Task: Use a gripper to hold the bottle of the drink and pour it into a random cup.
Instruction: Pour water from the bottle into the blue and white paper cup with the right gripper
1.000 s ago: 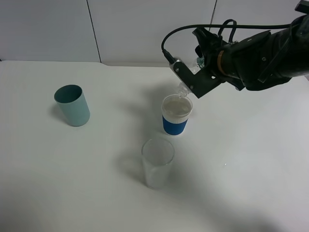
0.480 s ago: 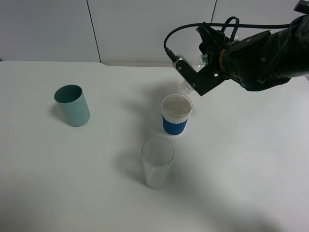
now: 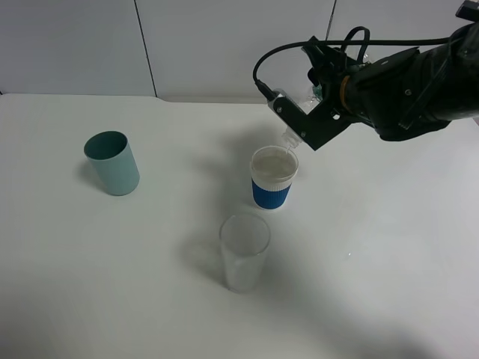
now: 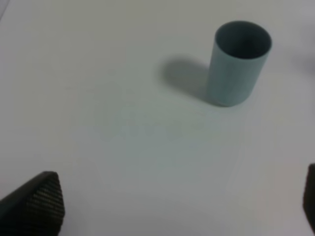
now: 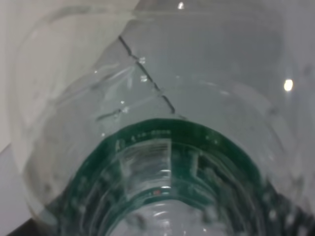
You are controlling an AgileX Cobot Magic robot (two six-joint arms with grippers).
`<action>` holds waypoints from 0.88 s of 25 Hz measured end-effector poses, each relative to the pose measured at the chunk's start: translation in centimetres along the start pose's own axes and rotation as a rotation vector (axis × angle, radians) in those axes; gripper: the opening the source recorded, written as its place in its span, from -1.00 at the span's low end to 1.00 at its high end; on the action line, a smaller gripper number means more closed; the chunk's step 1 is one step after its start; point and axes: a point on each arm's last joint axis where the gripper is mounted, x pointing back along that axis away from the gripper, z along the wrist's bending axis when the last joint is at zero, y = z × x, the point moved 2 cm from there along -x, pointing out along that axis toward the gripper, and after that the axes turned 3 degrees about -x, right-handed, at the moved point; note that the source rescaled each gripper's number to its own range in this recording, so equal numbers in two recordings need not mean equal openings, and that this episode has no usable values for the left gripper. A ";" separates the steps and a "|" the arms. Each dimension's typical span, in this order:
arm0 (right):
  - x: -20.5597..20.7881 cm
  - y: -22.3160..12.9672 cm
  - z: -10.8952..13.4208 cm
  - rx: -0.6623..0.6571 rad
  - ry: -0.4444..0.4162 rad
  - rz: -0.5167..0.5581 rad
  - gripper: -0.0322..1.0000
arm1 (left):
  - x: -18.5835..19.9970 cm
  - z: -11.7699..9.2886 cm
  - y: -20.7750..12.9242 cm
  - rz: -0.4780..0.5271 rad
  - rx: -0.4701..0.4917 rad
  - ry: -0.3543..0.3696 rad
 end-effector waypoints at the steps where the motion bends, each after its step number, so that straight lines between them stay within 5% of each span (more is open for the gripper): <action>1: 0.0 0.0 0.0 0.011 0.000 0.000 -0.94 | 0.0 0.0 0.0 0.000 0.000 0.000; 22: 0.3 1.0 -0.3 0.108 -0.020 -0.050 -0.94 | 0.0 0.0 0.0 0.000 0.000 0.000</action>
